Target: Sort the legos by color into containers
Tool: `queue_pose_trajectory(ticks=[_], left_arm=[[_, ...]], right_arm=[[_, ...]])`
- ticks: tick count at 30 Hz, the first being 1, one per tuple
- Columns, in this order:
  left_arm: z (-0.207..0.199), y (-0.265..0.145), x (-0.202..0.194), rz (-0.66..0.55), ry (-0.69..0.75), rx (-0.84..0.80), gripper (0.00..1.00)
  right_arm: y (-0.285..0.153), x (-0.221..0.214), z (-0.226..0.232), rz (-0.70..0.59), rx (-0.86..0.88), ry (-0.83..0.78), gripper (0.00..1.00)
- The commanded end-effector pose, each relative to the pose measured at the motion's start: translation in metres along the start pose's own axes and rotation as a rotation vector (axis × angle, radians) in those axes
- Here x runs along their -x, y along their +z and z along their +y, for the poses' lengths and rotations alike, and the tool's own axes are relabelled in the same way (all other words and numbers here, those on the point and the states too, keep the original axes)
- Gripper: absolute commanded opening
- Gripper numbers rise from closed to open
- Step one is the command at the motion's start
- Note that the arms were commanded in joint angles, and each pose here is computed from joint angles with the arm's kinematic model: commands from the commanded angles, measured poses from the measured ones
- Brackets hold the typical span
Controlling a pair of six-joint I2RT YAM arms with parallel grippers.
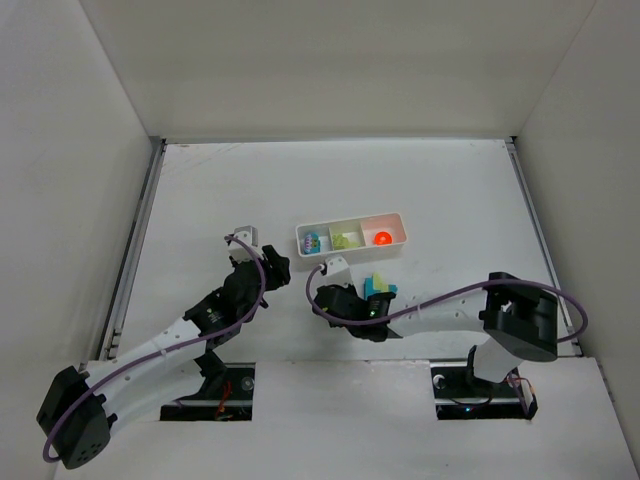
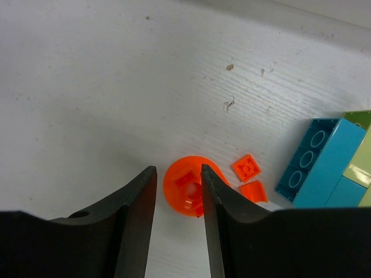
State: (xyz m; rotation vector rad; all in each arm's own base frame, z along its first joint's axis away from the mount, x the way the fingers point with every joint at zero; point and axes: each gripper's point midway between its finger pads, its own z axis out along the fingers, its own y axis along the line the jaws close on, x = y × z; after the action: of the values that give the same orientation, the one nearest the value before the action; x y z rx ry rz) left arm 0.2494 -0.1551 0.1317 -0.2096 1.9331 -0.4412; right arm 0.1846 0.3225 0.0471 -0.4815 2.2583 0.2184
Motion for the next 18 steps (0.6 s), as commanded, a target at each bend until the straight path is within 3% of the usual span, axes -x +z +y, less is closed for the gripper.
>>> queue_pose_trajectory(ticks=[1, 13, 18], left_arm=[[-0.001, -0.001, 0.007, -0.024, -0.007, -0.01, 0.48], [-0.001, 0.0, 0.007, -0.021, -0.007, -0.009, 0.48], [0.0, 0.0, 0.008, -0.023, -0.008, -0.007, 0.48]], right_arm=[[-0.002, 0.004, 0.005, -0.004, 0.004, 0.007, 0.42], [0.005, -0.008, 0.007, 0.033, -0.001, -0.008, 0.37], [0.003, -0.003, 0.007, 0.016, 0.001, 0.001, 0.27]])
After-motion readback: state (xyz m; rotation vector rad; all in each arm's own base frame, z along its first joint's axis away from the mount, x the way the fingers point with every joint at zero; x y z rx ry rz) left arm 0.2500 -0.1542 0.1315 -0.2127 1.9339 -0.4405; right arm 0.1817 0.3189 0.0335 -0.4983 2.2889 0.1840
